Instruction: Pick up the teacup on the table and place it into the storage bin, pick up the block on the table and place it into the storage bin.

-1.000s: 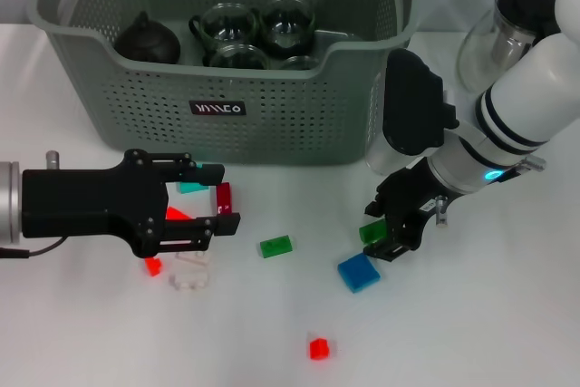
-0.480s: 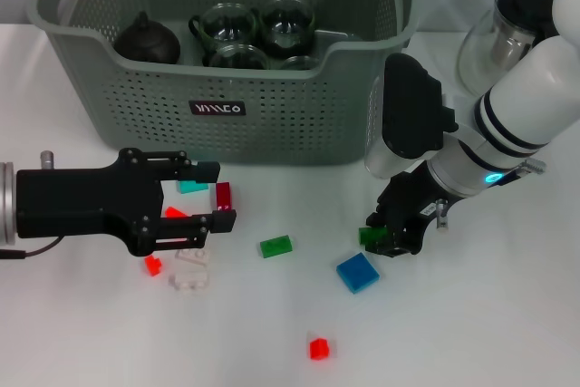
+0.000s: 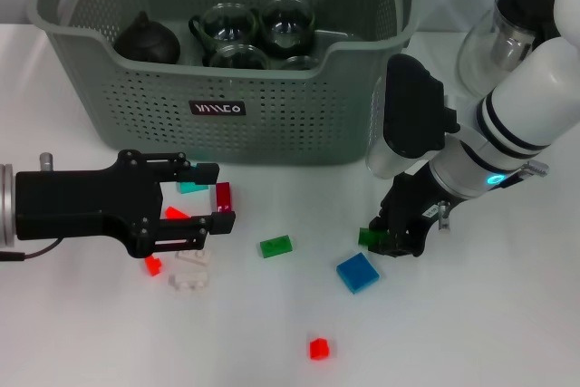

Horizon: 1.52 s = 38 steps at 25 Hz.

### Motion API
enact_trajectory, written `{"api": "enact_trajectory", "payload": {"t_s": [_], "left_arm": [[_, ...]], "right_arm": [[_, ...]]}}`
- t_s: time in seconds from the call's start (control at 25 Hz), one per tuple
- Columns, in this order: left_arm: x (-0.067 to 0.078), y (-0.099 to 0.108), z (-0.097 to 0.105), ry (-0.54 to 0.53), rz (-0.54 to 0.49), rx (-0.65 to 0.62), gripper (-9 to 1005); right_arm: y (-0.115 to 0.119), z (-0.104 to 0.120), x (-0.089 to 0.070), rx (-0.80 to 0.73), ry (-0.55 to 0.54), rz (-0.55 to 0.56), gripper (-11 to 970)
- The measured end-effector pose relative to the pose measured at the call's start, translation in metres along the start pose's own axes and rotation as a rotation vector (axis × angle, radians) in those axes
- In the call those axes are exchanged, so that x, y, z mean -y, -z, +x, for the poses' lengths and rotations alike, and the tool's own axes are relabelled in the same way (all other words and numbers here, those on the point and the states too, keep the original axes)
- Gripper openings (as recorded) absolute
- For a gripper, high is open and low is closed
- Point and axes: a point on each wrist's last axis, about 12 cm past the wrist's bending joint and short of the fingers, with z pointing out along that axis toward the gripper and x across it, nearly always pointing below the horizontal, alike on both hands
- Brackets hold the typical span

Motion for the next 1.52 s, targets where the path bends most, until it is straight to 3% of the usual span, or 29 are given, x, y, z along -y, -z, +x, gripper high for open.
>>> {"api": "enact_trajectory", "payload": {"t_s": [0.36,0.76,1.08,1.28,1.52], "left_arm": [[0.0,0.001,0.001,0.003,-0.002,0.001,647],[0.002,0.001,0.002,-0.001,-0.001,0.001,647],[0.003,0.001,0.003,0.0,0.003,0.003,646],[0.003,0.004,0.003,0.004,0.0,0.015,646],[0.004,0.006,0.003,0.005,0.003,0.018,646]], "right_arm": [[0.001,0.0,-0.002,-0.012,-0.028,-0.015,223],[0.015,0.003,-0.003,0.022,-0.064,-0.014,223],[0.065,-0.001,-0.01,0.113,-0.11,-0.037,222],[0.102,-0.024,-0.02,0.204,-0.099,-0.033,222],[0.141,-0.052,-0.014,0.348,-0.072,0.033,222]]}}
